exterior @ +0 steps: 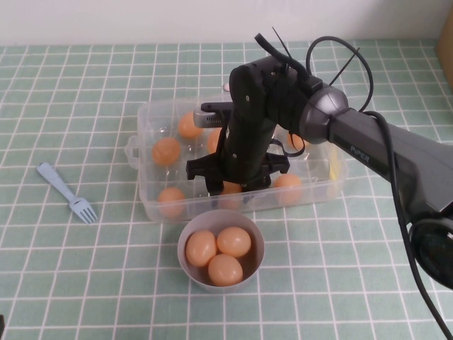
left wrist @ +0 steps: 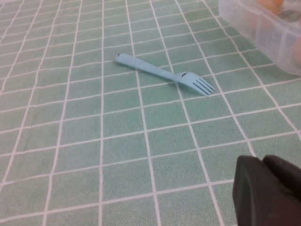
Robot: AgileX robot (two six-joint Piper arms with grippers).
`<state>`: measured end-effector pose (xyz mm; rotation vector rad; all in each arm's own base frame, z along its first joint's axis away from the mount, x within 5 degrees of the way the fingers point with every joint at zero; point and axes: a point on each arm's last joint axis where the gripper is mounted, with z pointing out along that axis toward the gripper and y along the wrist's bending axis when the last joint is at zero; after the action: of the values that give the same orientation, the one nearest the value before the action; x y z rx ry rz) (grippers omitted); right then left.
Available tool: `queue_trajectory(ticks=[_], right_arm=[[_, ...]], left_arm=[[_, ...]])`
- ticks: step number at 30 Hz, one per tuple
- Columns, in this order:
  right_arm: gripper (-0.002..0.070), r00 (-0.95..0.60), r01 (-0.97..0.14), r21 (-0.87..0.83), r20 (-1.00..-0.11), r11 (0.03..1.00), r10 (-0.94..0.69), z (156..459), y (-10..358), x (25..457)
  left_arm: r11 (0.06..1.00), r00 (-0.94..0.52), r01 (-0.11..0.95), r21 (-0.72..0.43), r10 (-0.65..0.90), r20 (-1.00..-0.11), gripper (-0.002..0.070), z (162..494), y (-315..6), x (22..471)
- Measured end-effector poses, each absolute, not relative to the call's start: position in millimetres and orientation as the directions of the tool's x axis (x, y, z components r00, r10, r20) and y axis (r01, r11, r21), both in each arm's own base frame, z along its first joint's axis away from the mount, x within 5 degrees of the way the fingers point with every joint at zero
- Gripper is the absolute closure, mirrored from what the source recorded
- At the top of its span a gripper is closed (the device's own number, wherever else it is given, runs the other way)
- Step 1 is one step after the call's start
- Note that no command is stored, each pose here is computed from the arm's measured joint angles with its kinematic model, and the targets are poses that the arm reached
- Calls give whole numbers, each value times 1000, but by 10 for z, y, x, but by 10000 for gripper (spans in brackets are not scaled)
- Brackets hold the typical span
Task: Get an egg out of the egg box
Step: Pick up the egg from the plastic box, then place the egg in the bowl
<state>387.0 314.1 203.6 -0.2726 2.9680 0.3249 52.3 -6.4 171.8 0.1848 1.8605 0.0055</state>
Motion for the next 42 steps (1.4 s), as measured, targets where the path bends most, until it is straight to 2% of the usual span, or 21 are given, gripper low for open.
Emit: queue_trajectory(ticks=[9, 13, 21, 26, 29, 31, 34, 42], right_arm=[[304, -972, -197, 203, -167, 959, -165, 2047, 3144, 3874], [310, -965, -209, 201, -202, 957, -168, 2138, 3150, 3905], [314, -931, -239, 219, -328, 946, -160, 2646, 3110, 3905], [314, -896, -287, 229, -408, 930, -176, 3099, 2998, 3772], [314, -883, -309, 212, -425, 927, -198, 3289, 2912, 3600], [314, -880, -322, 200, -425, 925, -214, 3404, 2837, 3426], [314, -894, -331, 174, -372, 928, -249, 3389, 2696, 3136], [316, -930, -327, 186, -237, 926, -281, 2941, 2513, 2693]], left_arm=[[987, -282, 124, 98, 130, -951, 678, 1718, -64, 523], [987, -282, 124, 98, 130, -951, 678, 1718, -64, 523], [987, -282, 124, 98, 130, -951, 678, 1718, -64, 523], [987, -282, 124, 98, 130, -951, 678, 1718, -64, 523], [987, -282, 124, 98, 130, -951, 678, 1718, -64, 523], [987, -282, 124, 98, 130, -951, 678, 1718, -64, 523], [987, -282, 124, 98, 130, -951, 678, 1718, -64, 523], [987, -282, 124, 98, 130, -951, 678, 1718, -64, 523]])
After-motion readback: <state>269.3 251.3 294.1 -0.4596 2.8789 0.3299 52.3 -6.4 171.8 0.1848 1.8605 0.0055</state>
